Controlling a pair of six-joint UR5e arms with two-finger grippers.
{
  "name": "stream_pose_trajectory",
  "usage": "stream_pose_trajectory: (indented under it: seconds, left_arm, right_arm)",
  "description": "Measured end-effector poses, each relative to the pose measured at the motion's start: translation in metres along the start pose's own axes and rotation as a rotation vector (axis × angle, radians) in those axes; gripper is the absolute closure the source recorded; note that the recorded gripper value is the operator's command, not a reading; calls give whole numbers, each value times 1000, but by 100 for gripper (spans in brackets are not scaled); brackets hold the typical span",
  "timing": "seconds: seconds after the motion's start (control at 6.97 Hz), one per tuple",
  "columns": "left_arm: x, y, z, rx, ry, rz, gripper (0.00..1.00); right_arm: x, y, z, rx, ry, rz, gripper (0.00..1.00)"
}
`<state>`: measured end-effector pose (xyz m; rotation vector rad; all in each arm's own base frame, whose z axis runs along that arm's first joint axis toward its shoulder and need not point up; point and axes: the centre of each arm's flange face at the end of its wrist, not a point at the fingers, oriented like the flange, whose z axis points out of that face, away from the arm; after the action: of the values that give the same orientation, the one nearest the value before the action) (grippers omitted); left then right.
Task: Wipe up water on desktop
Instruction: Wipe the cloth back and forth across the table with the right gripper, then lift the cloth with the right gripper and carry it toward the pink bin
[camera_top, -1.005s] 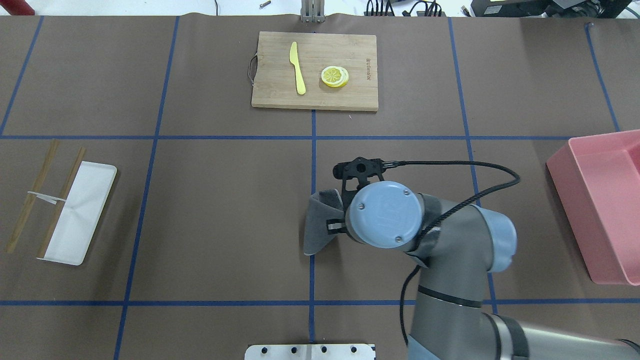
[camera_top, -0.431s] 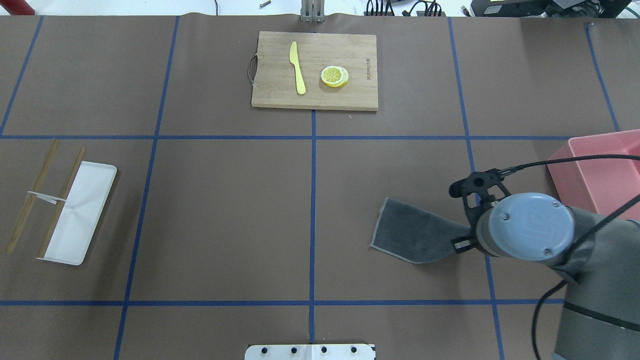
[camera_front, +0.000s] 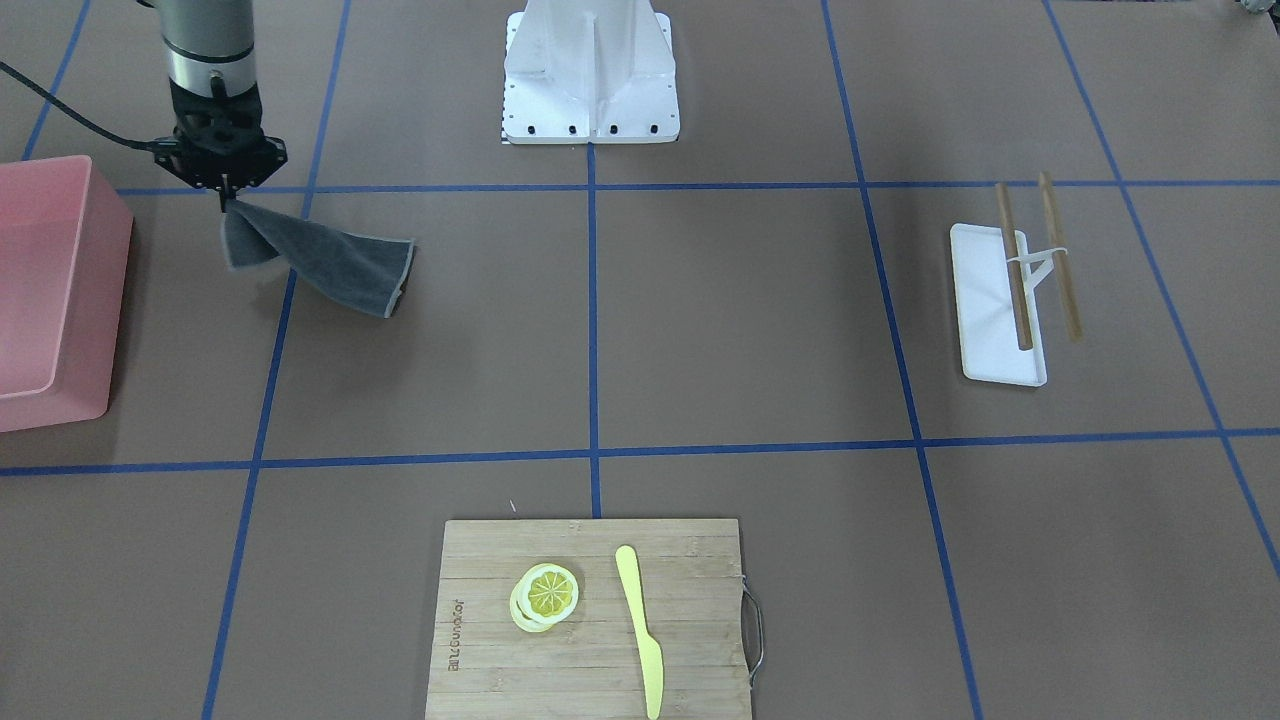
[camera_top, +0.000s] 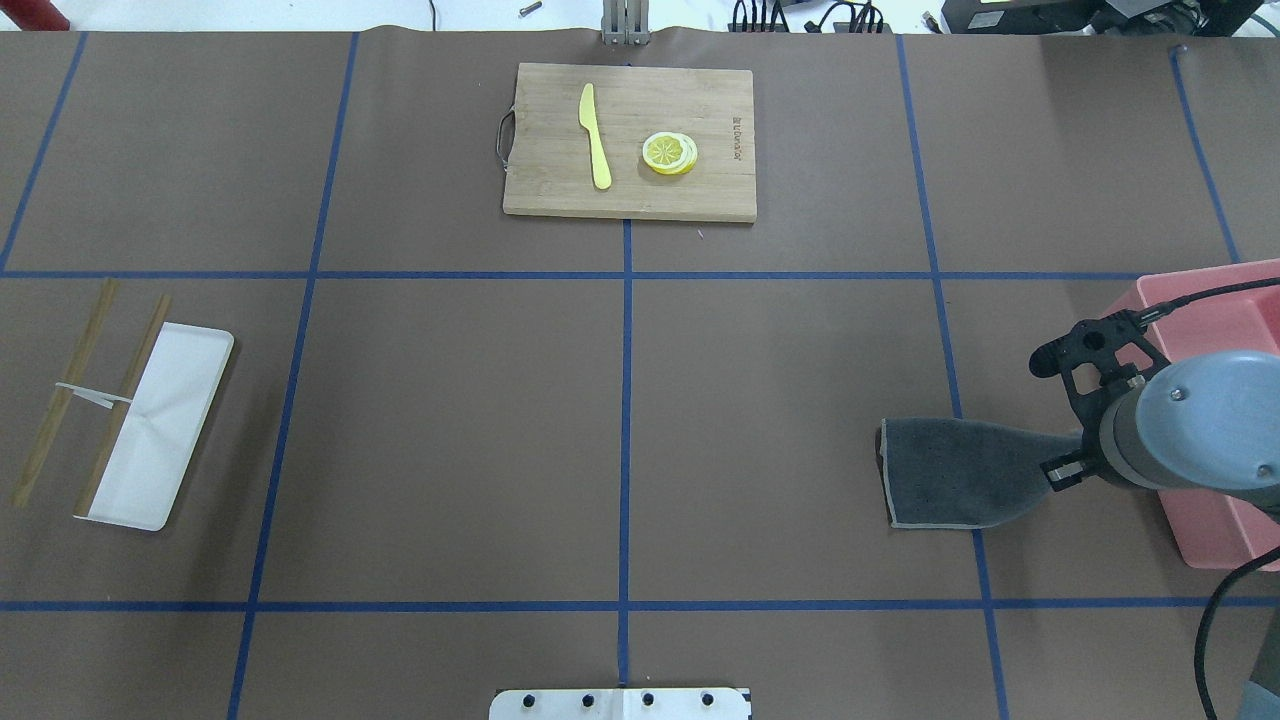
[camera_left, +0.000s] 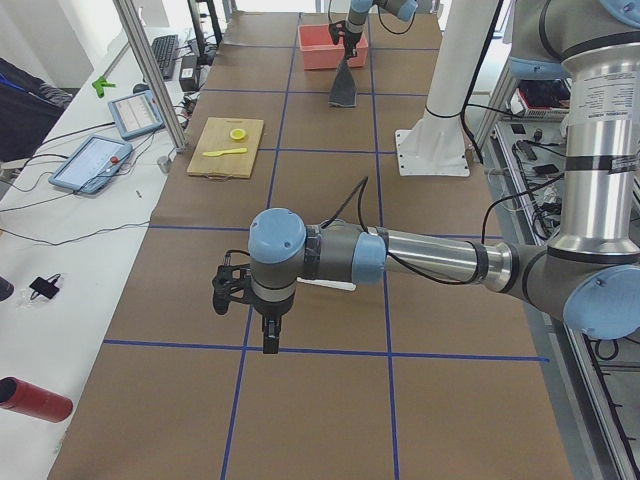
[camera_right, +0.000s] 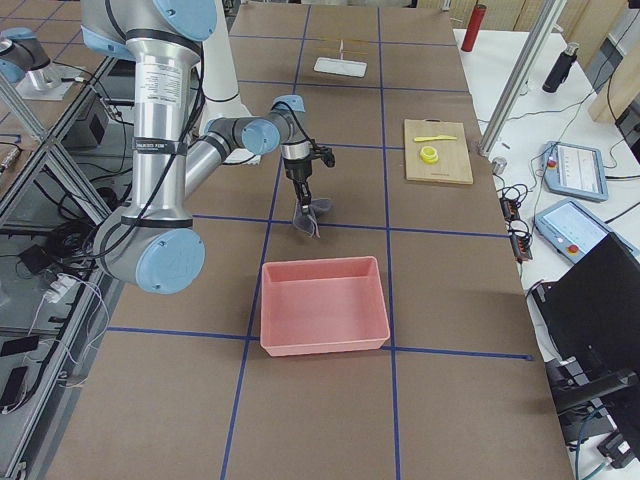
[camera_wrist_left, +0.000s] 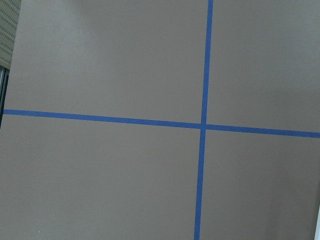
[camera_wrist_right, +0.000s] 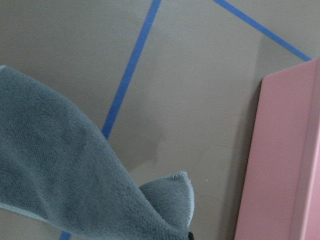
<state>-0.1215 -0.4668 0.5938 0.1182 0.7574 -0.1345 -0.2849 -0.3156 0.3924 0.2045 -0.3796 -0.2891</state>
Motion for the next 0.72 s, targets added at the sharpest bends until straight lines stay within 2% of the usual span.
stream_pose_trajectory:
  seconds: [0.14, 0.29, 0.72]
  left_arm:
    - [0, 0, 0, 0, 1, 0, 1]
    - [0, -1, 0, -1, 1, 0, 1]
    - [1, -1, 2, -4, 1, 0, 1]
  right_arm:
    - [-1, -11, -11, 11, -37, 2, 100]
    - [-14, -27, -31, 41, -95, 5, 100]
    - [-43, -85, -120, 154, -295, 47, 100]
